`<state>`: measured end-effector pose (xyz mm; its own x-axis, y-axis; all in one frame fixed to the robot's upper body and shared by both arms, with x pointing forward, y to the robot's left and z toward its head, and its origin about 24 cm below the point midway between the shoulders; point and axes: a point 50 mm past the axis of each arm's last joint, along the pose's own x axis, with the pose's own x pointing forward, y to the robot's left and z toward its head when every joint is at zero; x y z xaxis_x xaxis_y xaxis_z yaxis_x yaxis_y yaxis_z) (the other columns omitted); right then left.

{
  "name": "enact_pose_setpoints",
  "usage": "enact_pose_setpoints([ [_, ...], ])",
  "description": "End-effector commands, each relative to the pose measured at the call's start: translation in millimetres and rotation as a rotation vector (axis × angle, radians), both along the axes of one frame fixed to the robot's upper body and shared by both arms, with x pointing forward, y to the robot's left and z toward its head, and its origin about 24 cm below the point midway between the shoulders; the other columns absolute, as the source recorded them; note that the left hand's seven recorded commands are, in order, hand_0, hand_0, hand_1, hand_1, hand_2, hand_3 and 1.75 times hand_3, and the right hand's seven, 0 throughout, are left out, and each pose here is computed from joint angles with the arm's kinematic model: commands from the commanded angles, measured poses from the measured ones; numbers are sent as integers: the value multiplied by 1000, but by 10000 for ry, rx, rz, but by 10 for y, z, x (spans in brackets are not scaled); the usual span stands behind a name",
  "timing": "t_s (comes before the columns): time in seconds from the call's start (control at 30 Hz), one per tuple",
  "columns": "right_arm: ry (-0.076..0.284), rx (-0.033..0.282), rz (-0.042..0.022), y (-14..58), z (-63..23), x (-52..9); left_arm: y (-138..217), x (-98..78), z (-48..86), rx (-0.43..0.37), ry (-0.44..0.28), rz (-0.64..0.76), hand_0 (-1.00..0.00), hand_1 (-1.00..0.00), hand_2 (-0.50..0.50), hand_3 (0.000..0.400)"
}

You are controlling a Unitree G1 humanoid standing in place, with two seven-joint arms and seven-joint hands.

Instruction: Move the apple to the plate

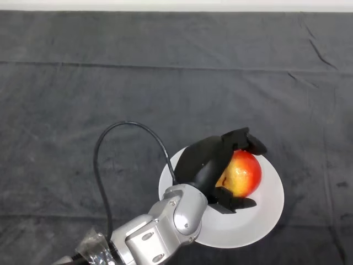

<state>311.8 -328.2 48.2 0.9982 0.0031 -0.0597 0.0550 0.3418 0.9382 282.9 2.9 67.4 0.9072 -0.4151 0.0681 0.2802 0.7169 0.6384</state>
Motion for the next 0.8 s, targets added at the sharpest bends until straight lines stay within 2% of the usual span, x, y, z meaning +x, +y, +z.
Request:
enact_pose_setpoints([
  [0.03,74,-258,-396,-180,25,-107,16,73,-21,756,-32,-259,-1000,-1000,0,400],
  [0.07,73,-256,-396,-180,25,-107,18,78,-19,846,8,-313,-953,-1000,24,400],
  [0.1,73,-256,-396,-180,25,-107,19,81,-17,907,33,-347,-804,-1000,98,400],
  [0.13,72,-255,-396,-180,25,-107,19,82,-15,964,54,-377,-604,-953,175,381],
  [0.17,72,-254,-395,-180,25,-107,20,83,-13,1030,76,-409,-404,-651,124,260],
  [0.2,72,-253,-395,-181,25,-107,21,85,-10,1076,90,-429,-102,-224,61,89],
  [0.23,71,-253,-395,-181,25,-107,23,87,-7,1113,99,-443,0,0,0,0],
  [0.5,69,-249,-393,-181,25,-107,67,128,72,1179,-17,-336,0,0,0,0],
  [0.8,68,-251,-392,-180,25,-107,211,170,195,709,-625,305,0,0,0,0],
])
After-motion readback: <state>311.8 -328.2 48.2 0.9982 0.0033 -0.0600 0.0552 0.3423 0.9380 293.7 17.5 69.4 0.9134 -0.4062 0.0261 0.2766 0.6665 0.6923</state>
